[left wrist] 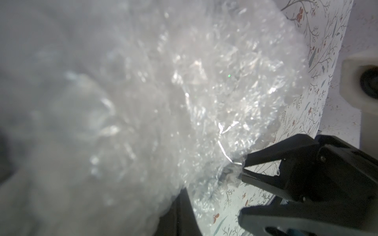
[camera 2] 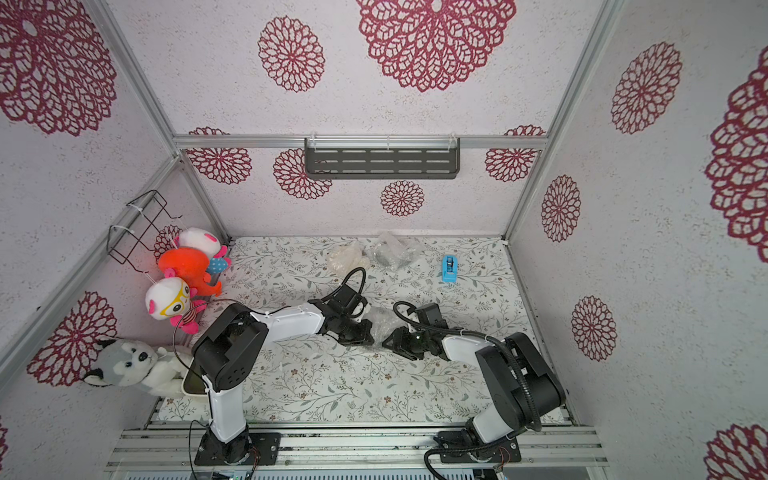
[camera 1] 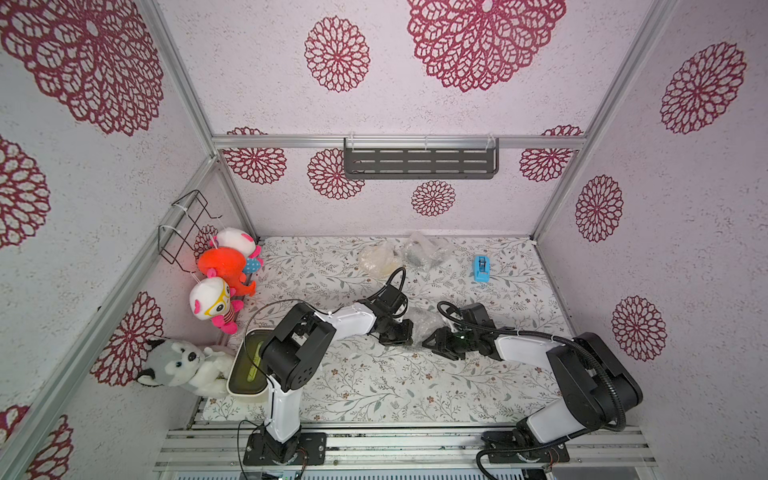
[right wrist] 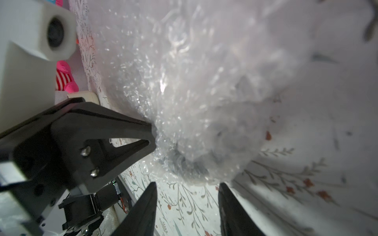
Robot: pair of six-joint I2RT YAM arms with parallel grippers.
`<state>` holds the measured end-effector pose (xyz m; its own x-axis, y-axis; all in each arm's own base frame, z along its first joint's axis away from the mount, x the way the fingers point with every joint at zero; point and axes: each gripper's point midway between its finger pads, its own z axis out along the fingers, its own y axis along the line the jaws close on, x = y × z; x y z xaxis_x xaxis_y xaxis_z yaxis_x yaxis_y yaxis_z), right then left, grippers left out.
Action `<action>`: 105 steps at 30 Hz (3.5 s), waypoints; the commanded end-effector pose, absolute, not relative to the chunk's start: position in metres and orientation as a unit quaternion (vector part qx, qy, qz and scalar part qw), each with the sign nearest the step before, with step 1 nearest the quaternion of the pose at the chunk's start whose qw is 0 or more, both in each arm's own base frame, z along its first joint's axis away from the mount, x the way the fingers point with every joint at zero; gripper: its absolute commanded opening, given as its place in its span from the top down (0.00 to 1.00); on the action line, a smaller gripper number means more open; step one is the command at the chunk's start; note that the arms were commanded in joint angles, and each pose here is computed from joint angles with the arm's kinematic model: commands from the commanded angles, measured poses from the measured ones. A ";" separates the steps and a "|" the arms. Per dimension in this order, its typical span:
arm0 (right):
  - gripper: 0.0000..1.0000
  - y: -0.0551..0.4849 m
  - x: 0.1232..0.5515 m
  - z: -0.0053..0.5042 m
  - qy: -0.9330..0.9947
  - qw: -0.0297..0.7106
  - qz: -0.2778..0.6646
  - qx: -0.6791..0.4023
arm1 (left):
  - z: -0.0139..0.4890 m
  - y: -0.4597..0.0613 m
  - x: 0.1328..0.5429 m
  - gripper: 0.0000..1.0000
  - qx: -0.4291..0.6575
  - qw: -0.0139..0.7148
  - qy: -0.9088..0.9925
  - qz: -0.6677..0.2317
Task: Wrap dinner plates in bubble wrap
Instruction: Stick the tape on the bubble wrap.
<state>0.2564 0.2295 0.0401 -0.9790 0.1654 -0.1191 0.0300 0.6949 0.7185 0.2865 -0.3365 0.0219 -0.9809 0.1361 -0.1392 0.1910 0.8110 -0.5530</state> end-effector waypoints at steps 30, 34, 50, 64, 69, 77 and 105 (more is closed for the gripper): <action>0.51 0.256 0.329 0.082 0.824 0.335 0.457 0.000 | 0.024 -0.340 0.279 1.00 0.105 0.039 0.948 -0.298; 0.54 0.260 0.325 0.087 0.818 0.343 0.460 -0.030 | 0.023 -0.340 0.279 1.00 0.104 0.038 0.949 -0.297; 0.49 0.256 0.305 0.037 0.895 0.218 0.388 0.015 | 0.023 -0.340 0.280 1.00 0.102 0.038 0.948 -0.298; 1.00 0.258 0.299 0.033 0.906 0.206 0.370 -0.012 | 0.068 -0.357 0.284 1.00 0.115 0.062 0.919 -0.372; 1.00 0.255 0.297 0.031 0.910 0.204 0.362 -0.016 | 0.125 -0.358 0.308 0.90 0.103 0.126 0.875 -0.457; 1.00 0.255 0.299 0.029 0.907 0.205 0.369 0.002 | 0.039 -0.339 0.336 1.00 0.031 0.070 0.933 -0.352; 1.00 0.263 0.311 0.059 0.892 0.216 0.397 0.033 | 0.009 -0.320 0.316 0.99 0.025 0.041 0.952 -0.302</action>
<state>0.3022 0.2539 0.0304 -0.9218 0.2165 -0.3217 -0.0743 0.7156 0.6945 0.3197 -0.3301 0.0233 -0.9936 0.0362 -0.1073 0.0953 0.7793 -0.6193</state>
